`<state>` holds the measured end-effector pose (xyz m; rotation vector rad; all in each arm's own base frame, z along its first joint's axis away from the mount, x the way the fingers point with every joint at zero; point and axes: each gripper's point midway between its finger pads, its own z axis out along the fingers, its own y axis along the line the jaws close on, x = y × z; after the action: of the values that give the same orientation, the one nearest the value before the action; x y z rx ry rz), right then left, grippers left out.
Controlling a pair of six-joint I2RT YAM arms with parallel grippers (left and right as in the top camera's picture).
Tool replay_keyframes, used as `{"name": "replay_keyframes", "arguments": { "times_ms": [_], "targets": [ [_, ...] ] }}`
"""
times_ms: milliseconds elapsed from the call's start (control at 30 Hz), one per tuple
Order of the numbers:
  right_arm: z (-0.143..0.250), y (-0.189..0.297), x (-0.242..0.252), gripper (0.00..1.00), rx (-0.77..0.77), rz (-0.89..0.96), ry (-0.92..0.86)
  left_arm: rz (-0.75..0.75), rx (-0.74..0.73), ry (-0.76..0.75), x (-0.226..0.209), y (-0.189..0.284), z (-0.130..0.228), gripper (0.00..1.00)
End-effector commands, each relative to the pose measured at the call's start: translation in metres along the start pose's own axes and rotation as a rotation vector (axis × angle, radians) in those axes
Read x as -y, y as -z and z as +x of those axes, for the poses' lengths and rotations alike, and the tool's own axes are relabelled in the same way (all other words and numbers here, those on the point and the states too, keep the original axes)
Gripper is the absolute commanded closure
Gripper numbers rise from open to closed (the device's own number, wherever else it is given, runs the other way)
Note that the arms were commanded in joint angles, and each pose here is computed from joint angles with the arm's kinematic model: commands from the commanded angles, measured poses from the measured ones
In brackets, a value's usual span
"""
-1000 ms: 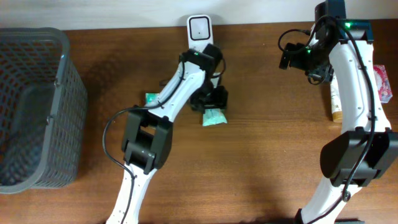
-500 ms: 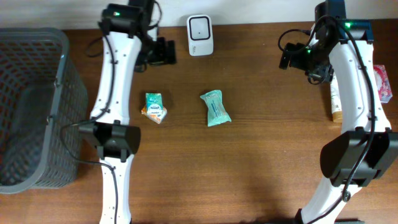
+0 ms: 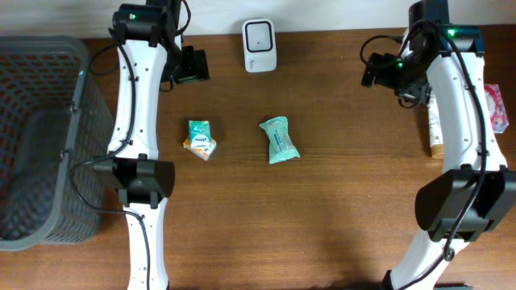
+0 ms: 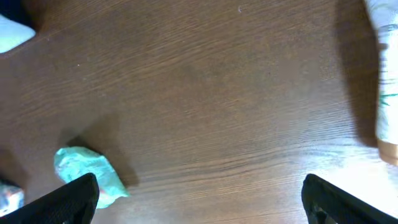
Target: Scan the item barcode
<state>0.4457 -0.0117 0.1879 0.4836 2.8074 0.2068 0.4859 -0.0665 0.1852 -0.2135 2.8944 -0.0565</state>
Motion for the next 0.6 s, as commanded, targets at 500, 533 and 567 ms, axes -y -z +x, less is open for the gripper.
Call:
{"name": "replay_keyframes", "arguments": {
  "times_ms": [500,533,567],
  "targets": [
    [0.108,-0.078,-0.159,0.0,-0.197,-0.269,0.32,-0.011,0.012,-0.01,-0.003,0.003,-0.002,0.01],
    [0.116,-0.09,-0.162,0.07,-0.207,-0.271,0.335,-0.011,0.012,-0.01,-0.003,0.003,-0.002,0.01],
    [0.125,-0.103,-0.168,0.16,-0.205,-0.279,0.359,-0.011,0.012,-0.01,-0.003,0.003,-0.002,0.01]
  ]
}}
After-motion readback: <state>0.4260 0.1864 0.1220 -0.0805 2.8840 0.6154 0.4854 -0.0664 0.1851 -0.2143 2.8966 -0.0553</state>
